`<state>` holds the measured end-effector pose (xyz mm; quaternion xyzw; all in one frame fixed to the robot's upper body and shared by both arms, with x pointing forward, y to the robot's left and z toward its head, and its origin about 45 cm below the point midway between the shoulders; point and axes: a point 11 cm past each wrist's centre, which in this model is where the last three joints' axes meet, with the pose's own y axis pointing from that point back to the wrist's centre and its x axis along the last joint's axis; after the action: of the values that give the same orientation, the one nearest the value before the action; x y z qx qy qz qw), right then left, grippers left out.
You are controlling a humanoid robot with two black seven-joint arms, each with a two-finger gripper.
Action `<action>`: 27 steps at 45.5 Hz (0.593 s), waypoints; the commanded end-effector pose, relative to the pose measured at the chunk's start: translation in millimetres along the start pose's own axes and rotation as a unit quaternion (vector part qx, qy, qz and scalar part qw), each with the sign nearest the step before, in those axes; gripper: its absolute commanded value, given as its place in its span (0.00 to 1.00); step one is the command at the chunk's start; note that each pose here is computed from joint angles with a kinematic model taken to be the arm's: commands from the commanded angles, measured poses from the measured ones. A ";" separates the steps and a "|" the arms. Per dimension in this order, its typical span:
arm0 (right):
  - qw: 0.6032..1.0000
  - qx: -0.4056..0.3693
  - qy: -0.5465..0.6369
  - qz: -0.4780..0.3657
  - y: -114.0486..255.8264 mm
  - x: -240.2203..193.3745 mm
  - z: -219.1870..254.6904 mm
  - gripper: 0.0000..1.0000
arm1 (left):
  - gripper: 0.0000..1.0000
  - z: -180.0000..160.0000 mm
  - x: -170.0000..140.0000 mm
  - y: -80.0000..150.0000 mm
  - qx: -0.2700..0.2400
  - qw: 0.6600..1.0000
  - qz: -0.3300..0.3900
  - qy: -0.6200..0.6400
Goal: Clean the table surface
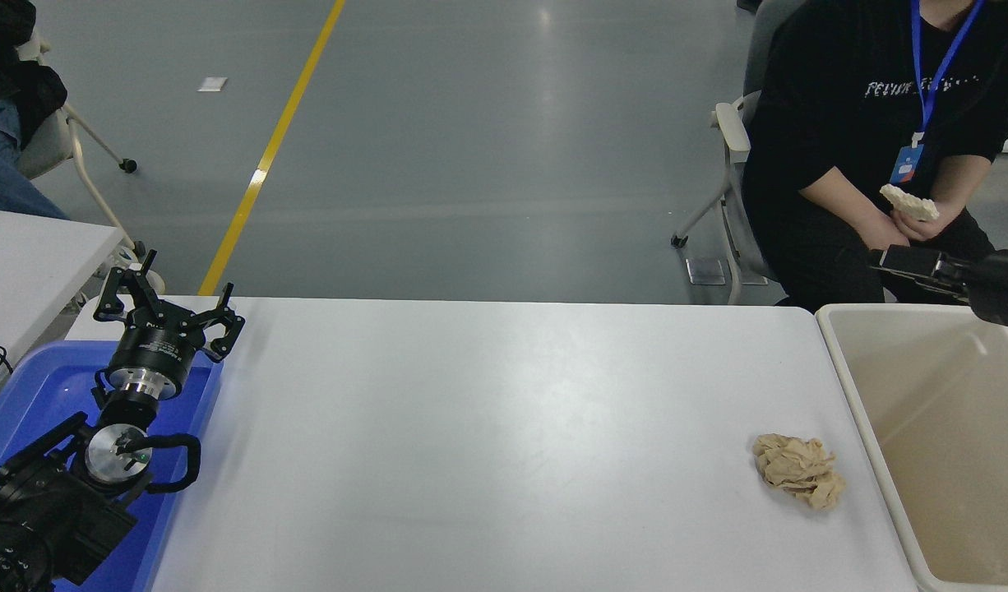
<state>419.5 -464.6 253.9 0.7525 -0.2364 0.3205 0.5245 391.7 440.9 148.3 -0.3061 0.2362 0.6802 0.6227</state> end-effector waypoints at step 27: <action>0.962 0.112 0.085 -0.236 -24.7 -116.2 -46.7 0.98 | 1.00 0.0 0.2 0.1 0.000 1.000 0.000 0.000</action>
<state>365.5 -424.3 197.1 0.8012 -0.0243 0.2939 0.5208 391.7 440.9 148.3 -0.3061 0.2362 0.6803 0.6227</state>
